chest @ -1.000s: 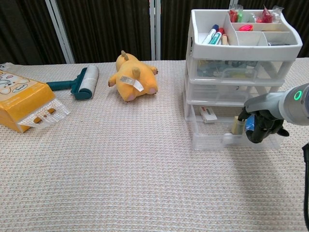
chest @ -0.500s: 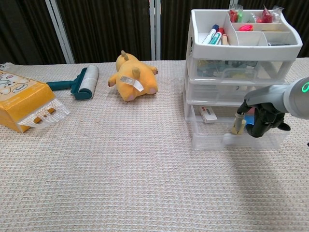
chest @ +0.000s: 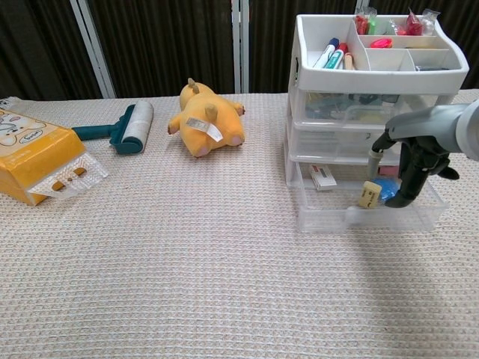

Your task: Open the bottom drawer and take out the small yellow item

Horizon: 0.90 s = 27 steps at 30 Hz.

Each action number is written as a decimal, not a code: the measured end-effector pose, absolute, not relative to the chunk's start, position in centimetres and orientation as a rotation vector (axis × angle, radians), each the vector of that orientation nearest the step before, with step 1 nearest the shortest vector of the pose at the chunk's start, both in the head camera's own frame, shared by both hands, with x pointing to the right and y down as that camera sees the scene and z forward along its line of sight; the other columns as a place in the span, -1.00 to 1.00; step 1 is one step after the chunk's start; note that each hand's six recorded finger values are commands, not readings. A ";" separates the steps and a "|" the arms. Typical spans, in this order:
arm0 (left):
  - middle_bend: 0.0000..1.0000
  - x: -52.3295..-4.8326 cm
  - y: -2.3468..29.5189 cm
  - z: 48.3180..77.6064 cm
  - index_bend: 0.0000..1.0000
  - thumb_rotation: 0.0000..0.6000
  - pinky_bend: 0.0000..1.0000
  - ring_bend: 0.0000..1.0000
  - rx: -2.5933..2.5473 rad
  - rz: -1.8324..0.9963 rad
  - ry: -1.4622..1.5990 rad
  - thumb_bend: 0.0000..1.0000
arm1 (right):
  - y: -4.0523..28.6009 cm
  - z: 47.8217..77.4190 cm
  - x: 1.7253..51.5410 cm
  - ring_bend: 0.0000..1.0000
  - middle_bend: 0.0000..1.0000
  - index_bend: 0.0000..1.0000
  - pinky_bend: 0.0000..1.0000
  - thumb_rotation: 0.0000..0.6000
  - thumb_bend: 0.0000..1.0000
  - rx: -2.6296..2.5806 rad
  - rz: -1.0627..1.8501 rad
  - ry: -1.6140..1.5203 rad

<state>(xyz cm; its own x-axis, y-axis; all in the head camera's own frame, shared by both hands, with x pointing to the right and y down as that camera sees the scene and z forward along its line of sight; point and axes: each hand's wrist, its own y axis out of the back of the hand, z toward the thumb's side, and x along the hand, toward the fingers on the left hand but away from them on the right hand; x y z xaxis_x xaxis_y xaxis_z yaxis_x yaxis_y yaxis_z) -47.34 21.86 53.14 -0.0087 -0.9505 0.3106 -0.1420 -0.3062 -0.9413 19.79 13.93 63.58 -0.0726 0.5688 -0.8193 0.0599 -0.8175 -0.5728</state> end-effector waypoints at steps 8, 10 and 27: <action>-1.00 -47.4 21.8 53.2 -1.00 1.00 -1.00 -1.00 -1.531 -1.396 1.171 -0.66 | 12.8 63.6 20.4 1.00 1.00 -0.06 0.66 1.00 -0.85 -1.710 1.899 -0.754; -1.00 -47.4 21.8 53.2 -1.00 1.00 -1.00 -1.00 -1.532 -1.397 1.168 -0.66 | 12.7 63.8 20.6 1.00 1.00 -0.05 0.66 1.00 -0.86 -1.661 1.900 -0.769; -1.00 -47.4 21.9 53.2 -1.00 1.00 -1.00 -1.00 -1.541 -1.401 1.165 -0.66 | 13.3 66.5 19.8 1.00 1.00 -0.02 0.66 1.00 -0.71 -1.628 1.980 -0.886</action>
